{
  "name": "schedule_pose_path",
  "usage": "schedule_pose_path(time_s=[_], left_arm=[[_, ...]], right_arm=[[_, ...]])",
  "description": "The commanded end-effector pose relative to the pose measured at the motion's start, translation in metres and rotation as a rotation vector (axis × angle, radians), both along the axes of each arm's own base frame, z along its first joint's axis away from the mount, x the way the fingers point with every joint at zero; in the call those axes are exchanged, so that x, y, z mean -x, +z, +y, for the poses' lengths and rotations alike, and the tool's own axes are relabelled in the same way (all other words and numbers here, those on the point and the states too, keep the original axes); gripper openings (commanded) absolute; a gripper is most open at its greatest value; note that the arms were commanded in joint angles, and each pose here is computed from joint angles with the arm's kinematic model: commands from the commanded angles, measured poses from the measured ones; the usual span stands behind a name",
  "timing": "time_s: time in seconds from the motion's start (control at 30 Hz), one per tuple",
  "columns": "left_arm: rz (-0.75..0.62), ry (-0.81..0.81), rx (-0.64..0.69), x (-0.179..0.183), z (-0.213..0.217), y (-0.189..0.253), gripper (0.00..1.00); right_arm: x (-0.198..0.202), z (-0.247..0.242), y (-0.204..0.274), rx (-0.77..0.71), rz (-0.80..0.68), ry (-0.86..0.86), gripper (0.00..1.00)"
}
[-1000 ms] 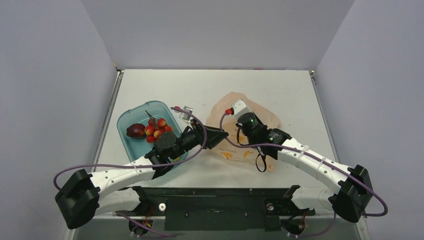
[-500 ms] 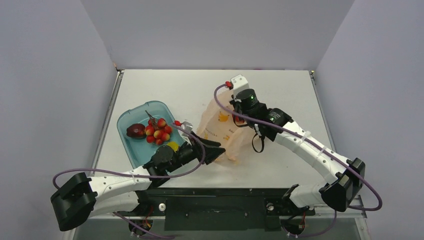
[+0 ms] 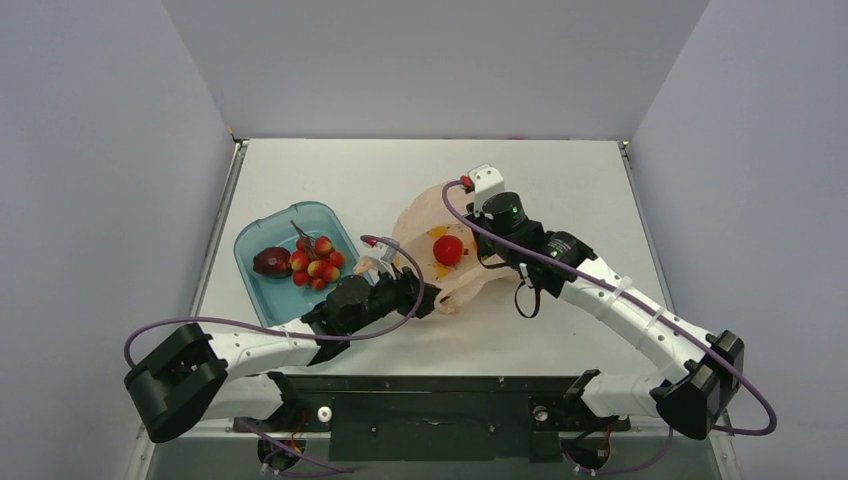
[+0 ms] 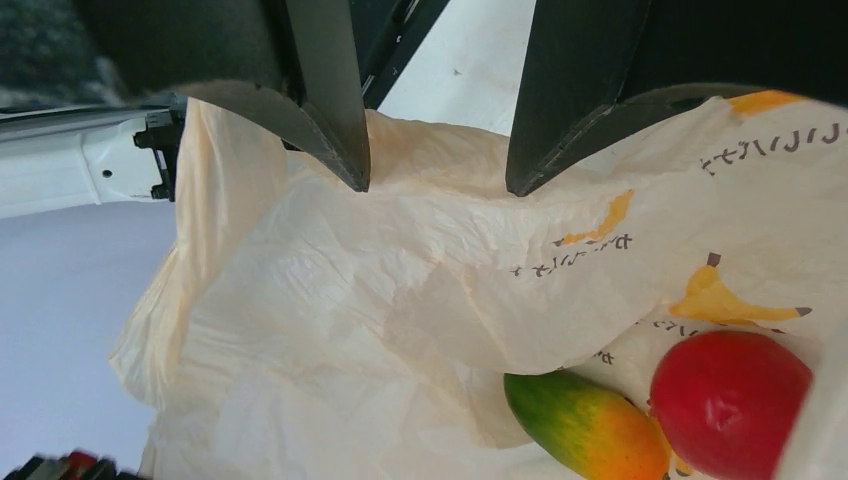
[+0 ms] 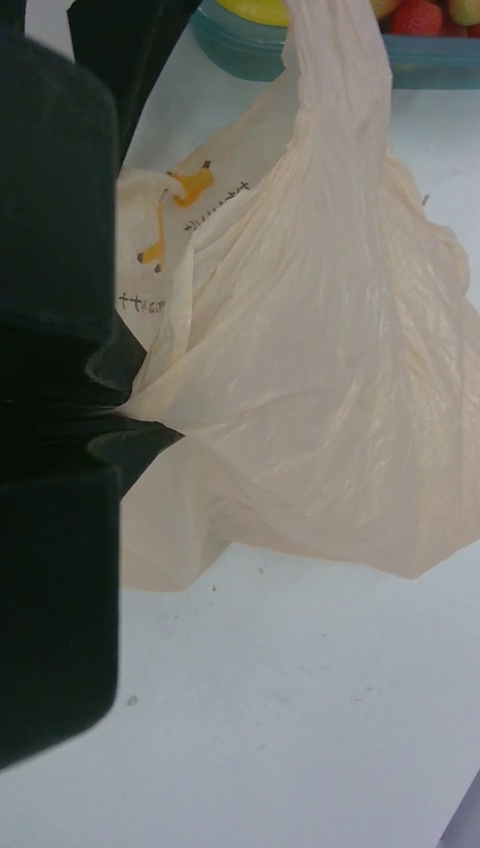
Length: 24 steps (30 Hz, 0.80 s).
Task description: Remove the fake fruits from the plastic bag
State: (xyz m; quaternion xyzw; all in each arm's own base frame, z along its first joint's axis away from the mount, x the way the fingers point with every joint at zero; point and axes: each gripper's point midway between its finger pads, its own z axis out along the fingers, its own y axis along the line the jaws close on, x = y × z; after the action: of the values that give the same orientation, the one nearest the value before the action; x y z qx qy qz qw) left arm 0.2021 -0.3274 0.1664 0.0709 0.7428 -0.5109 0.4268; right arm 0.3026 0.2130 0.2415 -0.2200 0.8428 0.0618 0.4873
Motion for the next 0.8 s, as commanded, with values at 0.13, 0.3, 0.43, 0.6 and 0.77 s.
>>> schedule_pose_path(time_s=[0.13,0.3,0.43,0.6,0.77], left_arm=[[-0.096,-0.049,0.153,-0.001,0.006,0.053,0.56],[-0.186,-0.188,0.186,0.024,0.010,0.076,0.61],[-0.133,-0.120,0.103,0.012,0.014,0.072,0.61],[-0.074,-0.033,0.054,-0.015,0.006,0.051,0.47],[-0.077,0.054,0.015,-0.044,-0.013,0.042,0.35]], right_arm=[[0.015,-0.006,-0.003,0.019,-0.035,0.090,0.00],[0.008,0.000,0.001,-0.029,-0.035,0.068,0.00],[0.005,0.010,0.010,-0.075,-0.023,0.092,0.00],[0.010,0.017,0.021,-0.130,-0.021,0.114,0.00],[0.013,0.015,0.024,-0.158,-0.022,0.109,0.00]])
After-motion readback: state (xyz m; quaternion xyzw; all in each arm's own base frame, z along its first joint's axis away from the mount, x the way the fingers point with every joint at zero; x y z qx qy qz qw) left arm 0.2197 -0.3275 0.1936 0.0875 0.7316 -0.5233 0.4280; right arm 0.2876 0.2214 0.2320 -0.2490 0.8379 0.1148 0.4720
